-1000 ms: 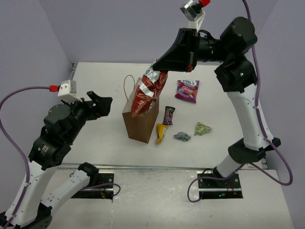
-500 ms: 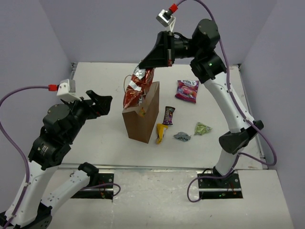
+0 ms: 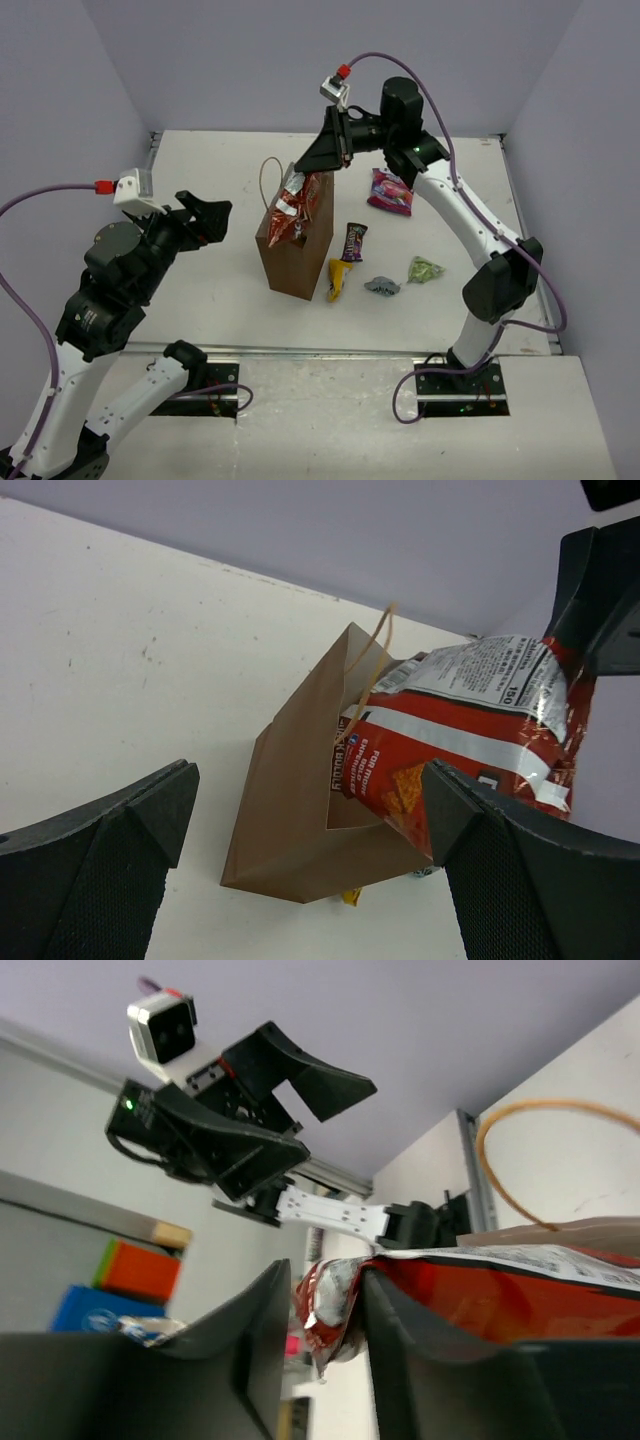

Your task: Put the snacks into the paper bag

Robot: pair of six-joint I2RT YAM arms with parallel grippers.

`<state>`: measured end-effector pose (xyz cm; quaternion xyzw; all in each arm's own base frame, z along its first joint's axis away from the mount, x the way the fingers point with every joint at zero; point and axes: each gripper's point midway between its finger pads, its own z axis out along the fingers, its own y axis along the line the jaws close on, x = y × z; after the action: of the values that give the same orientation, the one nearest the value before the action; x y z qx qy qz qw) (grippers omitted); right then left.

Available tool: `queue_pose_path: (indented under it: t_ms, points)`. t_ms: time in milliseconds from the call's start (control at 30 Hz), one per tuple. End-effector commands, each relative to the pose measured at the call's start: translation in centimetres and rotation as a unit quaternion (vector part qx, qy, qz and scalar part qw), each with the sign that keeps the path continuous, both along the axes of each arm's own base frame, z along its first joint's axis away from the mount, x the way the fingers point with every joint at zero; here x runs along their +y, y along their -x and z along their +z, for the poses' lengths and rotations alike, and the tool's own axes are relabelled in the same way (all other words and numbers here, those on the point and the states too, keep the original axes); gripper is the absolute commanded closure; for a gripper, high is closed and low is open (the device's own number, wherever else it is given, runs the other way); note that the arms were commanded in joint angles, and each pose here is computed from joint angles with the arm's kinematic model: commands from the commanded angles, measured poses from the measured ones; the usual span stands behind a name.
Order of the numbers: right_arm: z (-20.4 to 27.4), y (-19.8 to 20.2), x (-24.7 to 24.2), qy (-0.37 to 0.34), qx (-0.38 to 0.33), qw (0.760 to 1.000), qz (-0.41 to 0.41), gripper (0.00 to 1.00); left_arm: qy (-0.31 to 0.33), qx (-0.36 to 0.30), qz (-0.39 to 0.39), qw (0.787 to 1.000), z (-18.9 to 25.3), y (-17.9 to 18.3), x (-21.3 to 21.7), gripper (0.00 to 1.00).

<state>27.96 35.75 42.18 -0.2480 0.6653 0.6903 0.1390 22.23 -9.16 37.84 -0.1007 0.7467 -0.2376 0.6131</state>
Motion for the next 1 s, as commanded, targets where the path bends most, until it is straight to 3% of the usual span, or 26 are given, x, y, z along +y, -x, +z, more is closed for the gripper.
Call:
queue_pose_path:
  t_ms: [0,33,67,133,333,467,500,533,667,767,967]
  points:
    - [5.1,2.8,-2.2,-0.048,-0.1,0.994,0.0,0.57,0.002,-0.027,0.006,1.0,1.8,0.1,0.4,0.0]
    - [5.2,2.7,-2.3,-0.049,-0.101,0.994,-0.003,0.3,0.002,-0.027,0.006,1.0,1.8,0.0,0.4,0.0]
    - [5.4,2.6,-2.4,-0.05,-0.106,0.993,-0.008,0.17,0.002,-0.026,0.005,1.0,1.7,0.0,0.3,0.0]
    - [6.0,2.3,-3.0,-0.047,-0.104,0.993,-0.022,0.01,0.002,-0.025,0.004,1.0,1.7,0.0,0.3,0.0]
    - [8.6,-0.1,-7.2,-0.044,-0.137,0.982,-0.12,0.01,0.0,-0.025,0.006,1.0,1.6,0.0,0.3,0.0]
    - [7.7,-3.1,-11.1,0.001,-0.168,0.955,-0.246,0.01,-0.001,-0.025,0.007,1.0,1.6,0.0,0.4,0.0]
    - [5.9,-4.2,-12.4,0.038,-0.14,0.948,-0.285,0.01,-0.001,-0.024,0.008,1.0,1.5,-0.1,0.4,0.0]
    - [4.1,-6.9,-13.8,0.08,-0.131,0.92,-0.361,0.01,-0.002,-0.024,0.007,1.0,1.5,-0.1,0.4,0.0]
    - [-5.0,-11.1,-17.5,0.202,-0.066,0.863,-0.458,0.01,0.0,-0.022,0.002,1.0,1.1,-0.4,0.0,0.0]
    - [-12.1,-14.3,-20.2,0.265,0.001,0.83,-0.491,0.01,-0.002,-0.016,-0.001,1.0,0.7,-0.6,-0.2,0.0]
    - [-23.8,-19.2,-23.7,0.313,0.128,0.798,-0.498,0.01,-0.003,-0.022,0.003,1.0,0.8,-0.3,0.1,0.0]
